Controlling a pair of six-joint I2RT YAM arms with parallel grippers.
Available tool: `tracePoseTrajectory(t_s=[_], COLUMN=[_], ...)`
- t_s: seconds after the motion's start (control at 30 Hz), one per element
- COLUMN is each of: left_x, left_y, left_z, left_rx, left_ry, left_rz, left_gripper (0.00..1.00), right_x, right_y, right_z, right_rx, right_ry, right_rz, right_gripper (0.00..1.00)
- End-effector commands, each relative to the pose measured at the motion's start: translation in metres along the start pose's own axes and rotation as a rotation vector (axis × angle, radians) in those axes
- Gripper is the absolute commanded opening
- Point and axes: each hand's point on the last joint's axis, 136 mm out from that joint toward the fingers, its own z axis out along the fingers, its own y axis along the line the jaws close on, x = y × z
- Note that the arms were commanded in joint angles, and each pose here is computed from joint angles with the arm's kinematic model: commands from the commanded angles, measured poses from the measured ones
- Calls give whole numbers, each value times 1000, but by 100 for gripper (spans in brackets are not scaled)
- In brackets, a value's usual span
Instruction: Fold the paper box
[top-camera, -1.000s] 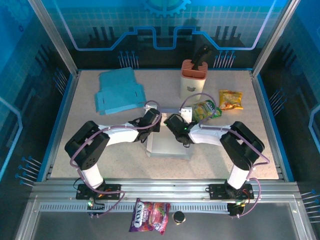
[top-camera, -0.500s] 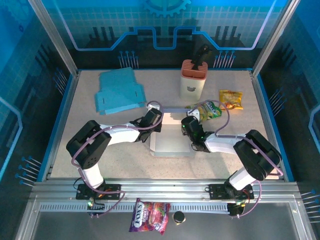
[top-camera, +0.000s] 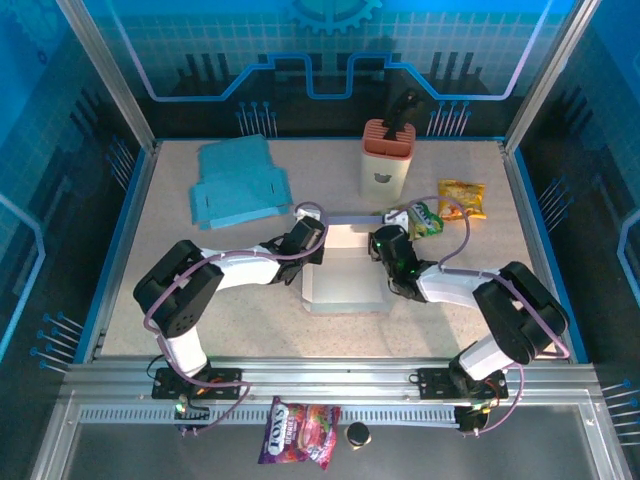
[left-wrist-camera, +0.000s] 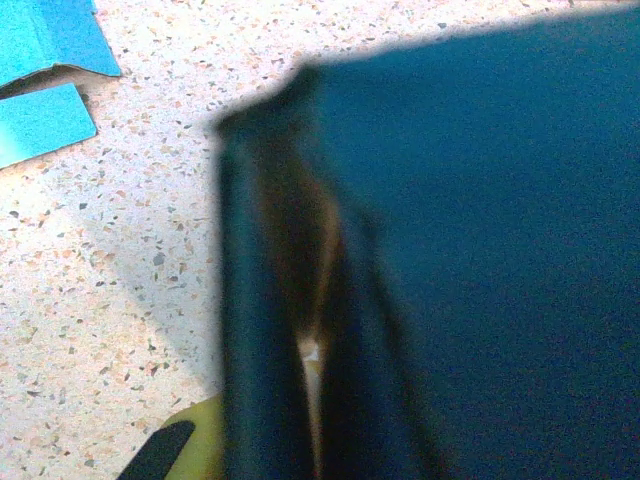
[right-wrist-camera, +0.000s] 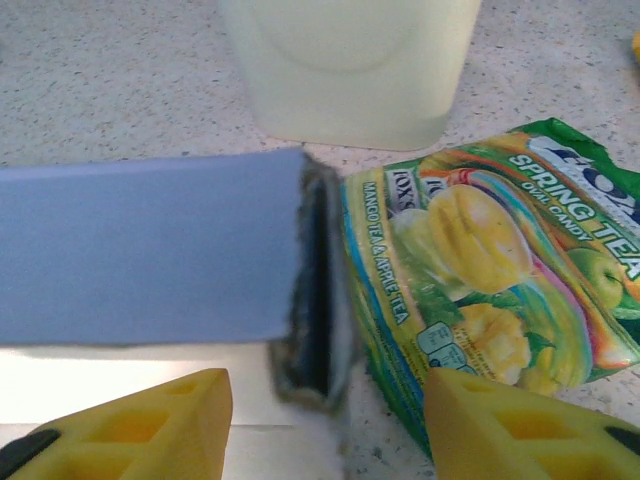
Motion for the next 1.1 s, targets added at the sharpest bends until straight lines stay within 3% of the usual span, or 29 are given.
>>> tracePoseTrajectory(t_s=[0.0,0.17,0.27,0.4,0.53,0.83,0.9,0.97,1.07], left_x=[36,33,31,30,30,28,28,27,24], left_y=[-6,-8,-9,-10,-10,-18,-17,-13,-8], left_z=[9,9,9,9,9,10,11,12,12], left_rx=[25,27,29,28,25,82,79,75,83], left_ry=[118,116,116,119,121,115,128,142,139], left_rz=[58,55,50,36,17,-32,-51,-72,-82], left_gripper=[0,0,0,0,0,1,11,15,15], right_x=[-15,-12,-8,-8,-8,1,10,10,11], right_y=[3,-2,-14,-26,-15,2,-1,0,0], right_z=[4,11,11,4,-2,-2,-2,-2,-2], right_rx=[-6,66,187,351,400,314,302,292,283], right_ry=[-32,8,40,77,86,77,88,87,88], right_rz=[-2,-24,-50,-82,-109,-93,-112,-117,-120], right_gripper=[42,15,1,0,0,0,0,0,0])
